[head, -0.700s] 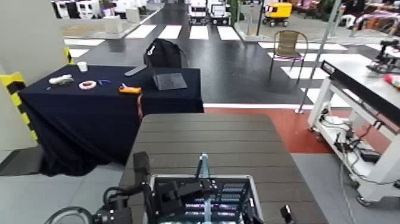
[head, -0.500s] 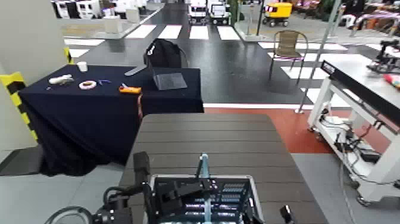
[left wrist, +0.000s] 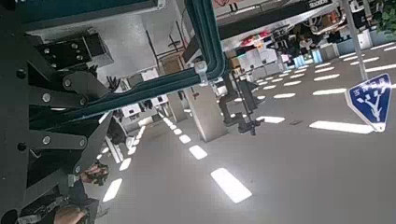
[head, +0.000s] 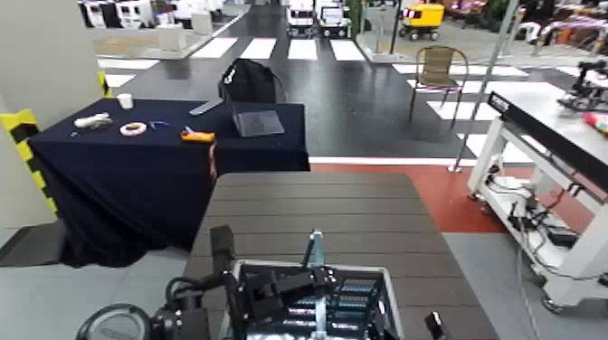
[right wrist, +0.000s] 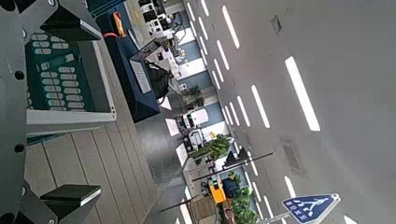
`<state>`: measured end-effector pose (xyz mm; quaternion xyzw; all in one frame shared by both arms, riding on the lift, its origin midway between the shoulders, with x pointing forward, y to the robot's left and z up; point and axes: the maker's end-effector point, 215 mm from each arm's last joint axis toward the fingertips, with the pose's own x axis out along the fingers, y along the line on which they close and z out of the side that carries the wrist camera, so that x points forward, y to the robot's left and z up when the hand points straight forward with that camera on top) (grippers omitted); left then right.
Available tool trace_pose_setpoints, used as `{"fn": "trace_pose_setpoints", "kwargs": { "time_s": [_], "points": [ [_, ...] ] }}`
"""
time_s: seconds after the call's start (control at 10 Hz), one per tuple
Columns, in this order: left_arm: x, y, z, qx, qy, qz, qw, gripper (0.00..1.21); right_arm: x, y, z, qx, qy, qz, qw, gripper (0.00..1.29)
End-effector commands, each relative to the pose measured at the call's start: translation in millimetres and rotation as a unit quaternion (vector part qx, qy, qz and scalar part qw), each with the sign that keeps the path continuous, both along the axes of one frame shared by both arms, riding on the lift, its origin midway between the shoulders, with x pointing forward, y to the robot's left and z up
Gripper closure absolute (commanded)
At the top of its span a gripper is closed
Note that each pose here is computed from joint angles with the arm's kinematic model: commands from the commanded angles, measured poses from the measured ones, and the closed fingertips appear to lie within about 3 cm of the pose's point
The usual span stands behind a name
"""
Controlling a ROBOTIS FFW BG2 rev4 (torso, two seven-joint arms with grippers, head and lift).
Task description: Place the crate on the table.
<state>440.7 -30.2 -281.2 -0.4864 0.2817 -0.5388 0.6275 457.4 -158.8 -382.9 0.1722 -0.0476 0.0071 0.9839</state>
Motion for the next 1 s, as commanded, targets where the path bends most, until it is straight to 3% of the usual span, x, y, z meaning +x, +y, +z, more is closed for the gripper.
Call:
{"fn": "trace_pose_setpoints", "kwargs": {
  "time_s": [0.1, 1.0],
  "points": [
    [12, -5, 1, 0.008, -0.005, 0.002, 1.000, 1.19, 0.1, -0.2, 1, 0.002, -0.001, -0.001, 1.0000, 0.14],
    [81, -30, -12, 0.063, -0.016, 0.019, 0.998, 1.19, 0.2, -1.4, 2, 0.006, -0.005, -0.002, 1.0000, 0.14]
  ]
}}
